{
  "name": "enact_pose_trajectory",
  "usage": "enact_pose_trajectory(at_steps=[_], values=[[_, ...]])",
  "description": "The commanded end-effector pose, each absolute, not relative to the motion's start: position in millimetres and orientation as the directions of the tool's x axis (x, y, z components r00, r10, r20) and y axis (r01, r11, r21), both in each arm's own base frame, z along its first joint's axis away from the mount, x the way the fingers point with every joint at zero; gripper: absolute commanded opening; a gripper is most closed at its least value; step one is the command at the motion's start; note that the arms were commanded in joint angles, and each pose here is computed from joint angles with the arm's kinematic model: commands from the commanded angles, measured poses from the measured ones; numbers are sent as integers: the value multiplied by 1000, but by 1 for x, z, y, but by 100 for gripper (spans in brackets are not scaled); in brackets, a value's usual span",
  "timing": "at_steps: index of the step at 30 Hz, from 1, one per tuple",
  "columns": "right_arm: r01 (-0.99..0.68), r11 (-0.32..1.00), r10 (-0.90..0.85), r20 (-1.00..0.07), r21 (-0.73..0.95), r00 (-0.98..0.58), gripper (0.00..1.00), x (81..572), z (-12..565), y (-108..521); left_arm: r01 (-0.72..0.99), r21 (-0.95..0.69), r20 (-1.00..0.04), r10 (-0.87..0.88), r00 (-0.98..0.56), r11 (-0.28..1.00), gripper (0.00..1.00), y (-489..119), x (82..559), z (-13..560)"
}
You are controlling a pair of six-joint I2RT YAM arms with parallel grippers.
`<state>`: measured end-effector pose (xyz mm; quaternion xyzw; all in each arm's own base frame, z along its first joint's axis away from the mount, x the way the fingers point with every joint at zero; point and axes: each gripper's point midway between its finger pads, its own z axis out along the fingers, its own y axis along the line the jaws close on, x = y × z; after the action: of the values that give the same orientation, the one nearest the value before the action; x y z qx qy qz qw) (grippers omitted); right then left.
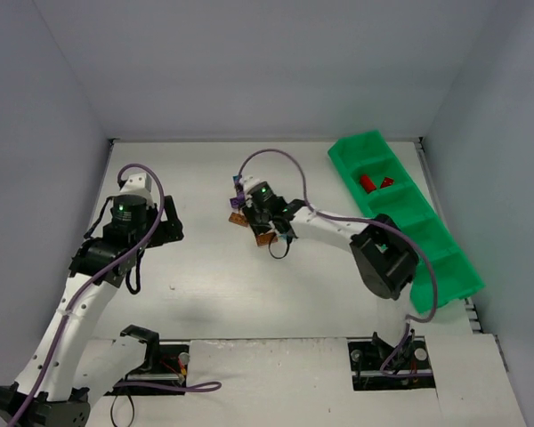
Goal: Sort the legos into containers by color
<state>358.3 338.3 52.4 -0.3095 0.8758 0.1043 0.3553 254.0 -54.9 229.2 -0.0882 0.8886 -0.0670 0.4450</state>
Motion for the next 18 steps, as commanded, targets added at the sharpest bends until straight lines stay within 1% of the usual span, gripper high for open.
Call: enact_pose_trajectory(at_steps=[1,2,4,5,6,7,8,9,10,11,15,18], values=[[-269,963,-129,-842,20,-524,0,419,146,263,-68,-224,-815,-225,-535,972,80,-61,266,250],[-209,978,-84,-854,29,-513,0,422,159,244,-68,-226,-813,-226,-536,972,80,-62,267,250],[-56,998,-23,-846,8,-533,0,424,154,196,-63,-230,-812,-228,-537,971,80,-63,268,249],[59,997,71,-850,47,-522,0,430,162,164,-63,-230,-811,-227,-540,971,80,-63,268,248],[135,990,108,-843,42,-526,0,427,156,140,-62,-232,-813,-228,-536,971,80,-64,269,249],[186,980,153,-846,65,-511,0,424,162,121,-60,-233,-811,-228,-538,971,80,-64,269,249],[285,953,236,-841,102,-486,0,427,161,91,-61,-231,-811,-227,-539,971,80,-64,270,248],[350,933,260,-827,83,-499,0,417,151,69,-62,-234,-811,-230,-538,970,80,-64,271,248],[399,912,296,-822,92,-488,0,411,153,52,-60,-235,-811,-229,-539,970,80,-65,271,248],[482,868,360,-815,115,-454,0,409,151,25,-57,-236,-810,-229,-540,970,80,-66,271,248],[631,766,466,-784,125,-410,0,388,138,-33,-56,-234,-806,-226,-547,971,80,-67,273,245],[689,711,523,-758,137,-389,2,384,128,-59,-53,-238,-806,-227,-547,970,80,-68,273,244]])
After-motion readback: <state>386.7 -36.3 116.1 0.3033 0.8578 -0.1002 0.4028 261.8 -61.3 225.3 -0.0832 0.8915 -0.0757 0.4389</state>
